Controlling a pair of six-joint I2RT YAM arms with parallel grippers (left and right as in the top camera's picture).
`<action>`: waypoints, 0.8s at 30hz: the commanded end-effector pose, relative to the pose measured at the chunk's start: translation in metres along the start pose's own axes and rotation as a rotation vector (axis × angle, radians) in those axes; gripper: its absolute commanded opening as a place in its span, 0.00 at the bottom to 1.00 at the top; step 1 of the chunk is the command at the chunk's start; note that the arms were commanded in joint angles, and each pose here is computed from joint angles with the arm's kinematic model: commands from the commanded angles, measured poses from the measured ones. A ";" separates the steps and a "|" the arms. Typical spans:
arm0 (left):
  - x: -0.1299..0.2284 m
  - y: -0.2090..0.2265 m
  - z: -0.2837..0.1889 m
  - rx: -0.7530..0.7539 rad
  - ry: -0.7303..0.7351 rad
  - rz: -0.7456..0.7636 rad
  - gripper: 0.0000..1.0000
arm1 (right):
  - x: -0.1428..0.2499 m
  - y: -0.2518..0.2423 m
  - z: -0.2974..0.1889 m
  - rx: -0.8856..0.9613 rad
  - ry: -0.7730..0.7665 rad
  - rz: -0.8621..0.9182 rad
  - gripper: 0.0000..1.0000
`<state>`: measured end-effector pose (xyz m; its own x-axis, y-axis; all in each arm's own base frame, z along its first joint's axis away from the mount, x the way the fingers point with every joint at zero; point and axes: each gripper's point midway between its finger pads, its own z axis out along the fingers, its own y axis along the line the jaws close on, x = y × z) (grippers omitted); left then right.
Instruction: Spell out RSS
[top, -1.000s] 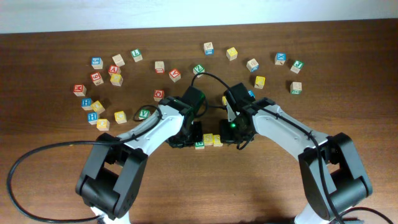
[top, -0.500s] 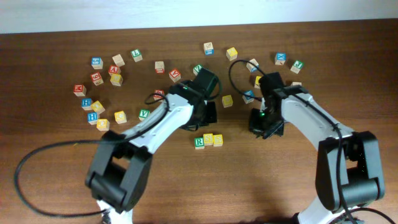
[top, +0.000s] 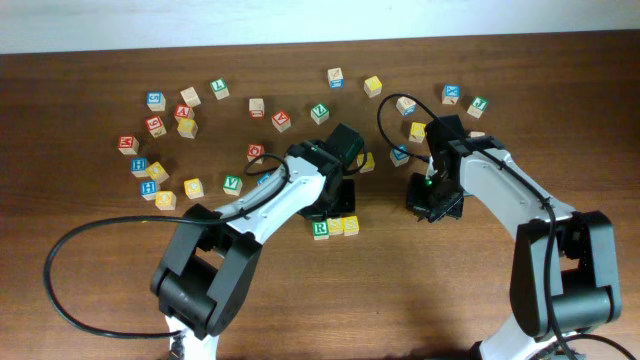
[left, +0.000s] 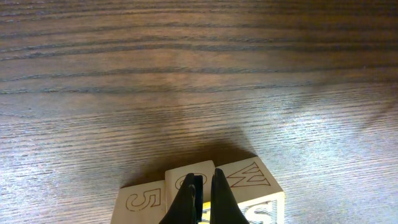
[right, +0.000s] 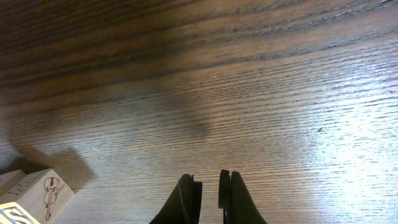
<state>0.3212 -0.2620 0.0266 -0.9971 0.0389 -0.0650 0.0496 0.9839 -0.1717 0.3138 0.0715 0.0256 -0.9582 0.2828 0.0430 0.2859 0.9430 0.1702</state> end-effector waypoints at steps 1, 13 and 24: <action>0.006 0.000 0.000 -0.005 0.027 -0.013 0.00 | -0.005 0.002 -0.004 -0.002 -0.016 -0.004 0.07; -0.011 0.062 -0.062 -0.094 0.132 -0.203 0.00 | 0.007 0.062 0.003 -0.082 -0.055 -0.172 0.05; 0.069 0.082 0.001 -0.137 0.346 -0.186 0.00 | 0.032 0.094 0.018 -0.107 -0.006 -0.237 0.05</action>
<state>0.2637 -0.1687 0.0114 -0.9531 -0.1282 0.2740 -0.1258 0.9917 0.0262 0.3086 0.1625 0.0299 -0.9984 0.0491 -0.0264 0.0400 0.9613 0.2727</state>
